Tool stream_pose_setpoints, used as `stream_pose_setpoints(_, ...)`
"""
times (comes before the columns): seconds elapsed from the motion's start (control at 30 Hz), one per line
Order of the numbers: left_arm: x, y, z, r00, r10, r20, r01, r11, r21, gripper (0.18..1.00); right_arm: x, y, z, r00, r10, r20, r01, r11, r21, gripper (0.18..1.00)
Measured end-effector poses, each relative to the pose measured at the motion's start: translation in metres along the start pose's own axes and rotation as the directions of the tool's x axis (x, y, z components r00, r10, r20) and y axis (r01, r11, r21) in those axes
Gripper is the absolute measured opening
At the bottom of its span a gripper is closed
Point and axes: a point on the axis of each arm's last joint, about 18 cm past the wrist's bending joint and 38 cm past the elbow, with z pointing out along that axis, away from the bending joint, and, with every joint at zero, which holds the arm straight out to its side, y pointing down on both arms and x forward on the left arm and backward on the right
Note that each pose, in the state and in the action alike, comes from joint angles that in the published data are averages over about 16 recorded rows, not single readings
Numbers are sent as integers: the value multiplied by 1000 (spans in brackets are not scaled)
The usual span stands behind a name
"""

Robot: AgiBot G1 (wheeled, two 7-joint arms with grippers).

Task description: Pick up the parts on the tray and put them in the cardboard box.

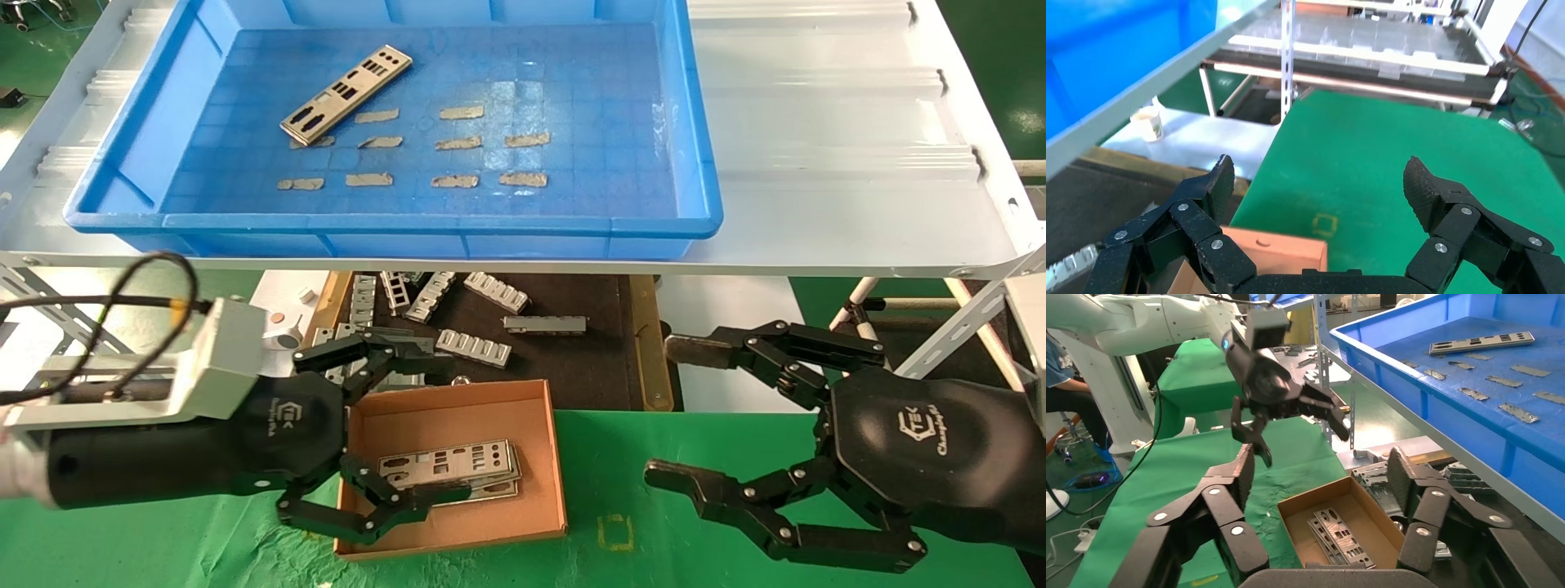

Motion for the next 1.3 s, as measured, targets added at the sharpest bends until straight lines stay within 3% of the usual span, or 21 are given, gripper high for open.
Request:
stream_pose_setpoints(0.37, 18, -27, -19, 1000, -4, -27, 6, 996, 84, 1001, 0, 0, 0, 1000, 0, 0, 0, 1000, 0, 903)
stream_pose_setpoints(0.57, 29, -41, -29, 999, 0, -45, 5, 993, 120, 1001, 0, 0, 0, 1000, 0, 0, 0, 1000, 0, 963)
stream_pose_setpoints(1.3, 40, -53, -38, 998, 8, -65, 2, 989, 150, 1001, 0, 0, 0, 1000, 0, -1, 0, 1000, 0, 1001)
